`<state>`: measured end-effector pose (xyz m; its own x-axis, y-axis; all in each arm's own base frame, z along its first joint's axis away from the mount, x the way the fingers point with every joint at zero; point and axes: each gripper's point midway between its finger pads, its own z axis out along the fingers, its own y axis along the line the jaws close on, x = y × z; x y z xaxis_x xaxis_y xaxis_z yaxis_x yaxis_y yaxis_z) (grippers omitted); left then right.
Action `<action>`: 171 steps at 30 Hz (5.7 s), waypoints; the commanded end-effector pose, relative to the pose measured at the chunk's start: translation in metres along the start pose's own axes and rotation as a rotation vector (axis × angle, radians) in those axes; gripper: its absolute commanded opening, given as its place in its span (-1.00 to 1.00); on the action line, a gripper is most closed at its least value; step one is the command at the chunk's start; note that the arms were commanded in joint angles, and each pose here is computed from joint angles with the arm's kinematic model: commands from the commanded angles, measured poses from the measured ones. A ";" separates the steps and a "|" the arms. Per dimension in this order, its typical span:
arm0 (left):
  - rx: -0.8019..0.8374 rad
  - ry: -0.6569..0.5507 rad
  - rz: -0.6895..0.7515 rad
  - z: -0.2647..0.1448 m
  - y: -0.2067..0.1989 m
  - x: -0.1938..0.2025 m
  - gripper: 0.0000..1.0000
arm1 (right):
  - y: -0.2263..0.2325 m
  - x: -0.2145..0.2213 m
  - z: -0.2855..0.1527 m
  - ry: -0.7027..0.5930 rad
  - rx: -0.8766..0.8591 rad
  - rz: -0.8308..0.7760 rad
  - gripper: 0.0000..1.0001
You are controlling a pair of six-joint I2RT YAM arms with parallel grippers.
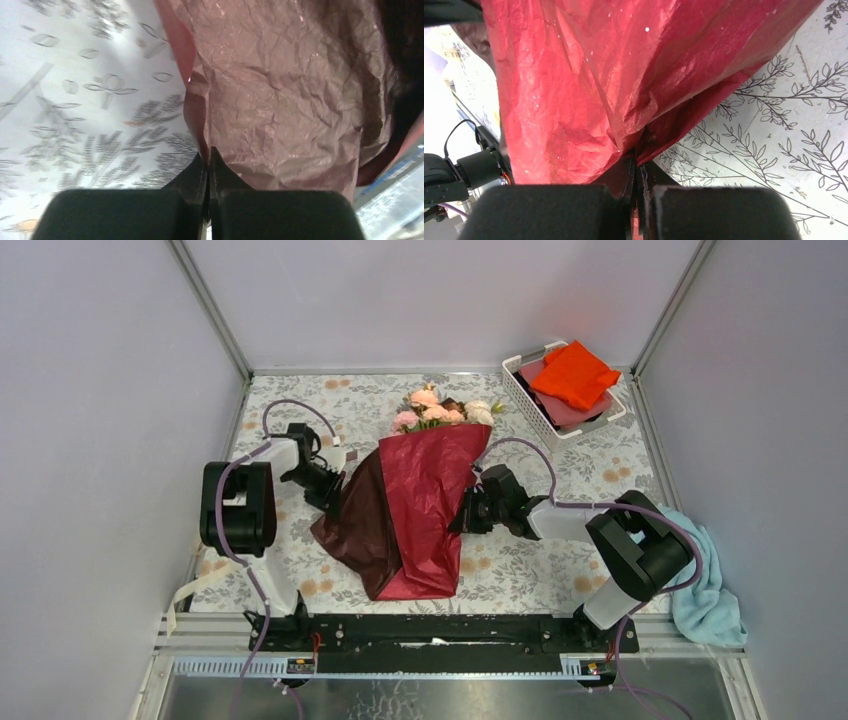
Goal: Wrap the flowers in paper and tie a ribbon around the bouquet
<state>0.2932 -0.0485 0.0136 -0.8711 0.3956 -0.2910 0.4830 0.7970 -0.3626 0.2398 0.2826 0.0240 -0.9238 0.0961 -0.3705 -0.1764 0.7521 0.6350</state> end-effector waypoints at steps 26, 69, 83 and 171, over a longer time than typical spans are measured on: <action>0.557 -0.197 0.296 -0.042 -0.254 -0.160 -1.00 | -0.010 -0.026 0.011 -0.001 0.143 -0.114 -0.89; 0.697 -0.226 0.236 -0.039 -0.260 -0.147 -1.00 | 0.023 0.083 0.031 0.238 -0.030 -0.071 -1.00; 0.532 -0.243 0.078 0.069 -0.211 -0.192 -1.00 | 0.056 0.055 -0.002 -0.070 -0.145 0.013 -1.00; 0.211 -0.028 1.198 0.105 -0.314 -0.003 -0.52 | -0.034 -0.001 -0.016 0.018 0.075 0.100 -1.00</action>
<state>0.1856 -0.3655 0.0694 0.0594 0.7893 -0.6112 0.9982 -0.0518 0.0301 0.2294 0.2438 0.0100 -0.9503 0.1481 -0.2738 -0.0483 0.7989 0.5996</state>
